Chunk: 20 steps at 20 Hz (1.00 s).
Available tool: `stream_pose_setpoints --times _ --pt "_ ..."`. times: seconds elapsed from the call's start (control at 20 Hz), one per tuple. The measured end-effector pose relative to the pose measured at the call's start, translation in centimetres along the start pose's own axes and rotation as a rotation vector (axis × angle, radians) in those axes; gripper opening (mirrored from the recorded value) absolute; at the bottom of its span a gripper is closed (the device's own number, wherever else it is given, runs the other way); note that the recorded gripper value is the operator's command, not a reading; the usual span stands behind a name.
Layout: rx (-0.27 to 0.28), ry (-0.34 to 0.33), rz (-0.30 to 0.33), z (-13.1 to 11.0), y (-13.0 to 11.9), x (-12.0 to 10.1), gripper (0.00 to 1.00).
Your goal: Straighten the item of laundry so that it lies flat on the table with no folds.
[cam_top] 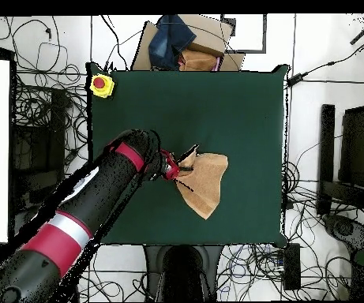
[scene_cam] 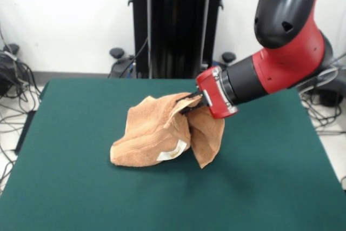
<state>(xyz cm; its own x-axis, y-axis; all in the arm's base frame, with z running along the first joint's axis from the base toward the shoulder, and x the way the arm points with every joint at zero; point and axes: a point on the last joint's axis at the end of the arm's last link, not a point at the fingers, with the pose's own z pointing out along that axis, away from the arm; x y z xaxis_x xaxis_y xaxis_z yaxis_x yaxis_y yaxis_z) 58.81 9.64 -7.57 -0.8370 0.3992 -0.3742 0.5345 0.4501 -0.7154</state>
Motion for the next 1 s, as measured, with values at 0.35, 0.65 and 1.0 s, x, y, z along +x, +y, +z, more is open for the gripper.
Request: stream_pose_setpoints --times 0.35,0.65,1.0 --pt "0.047 -0.032 -0.005 1.3 -1.0 -0.5 0.0" --pt "0.077 -0.045 -0.012 2.2 -1.6 -0.5 1.0" --pt "0.103 -0.063 -0.016 2.6 -2.2 -0.6 1.0"
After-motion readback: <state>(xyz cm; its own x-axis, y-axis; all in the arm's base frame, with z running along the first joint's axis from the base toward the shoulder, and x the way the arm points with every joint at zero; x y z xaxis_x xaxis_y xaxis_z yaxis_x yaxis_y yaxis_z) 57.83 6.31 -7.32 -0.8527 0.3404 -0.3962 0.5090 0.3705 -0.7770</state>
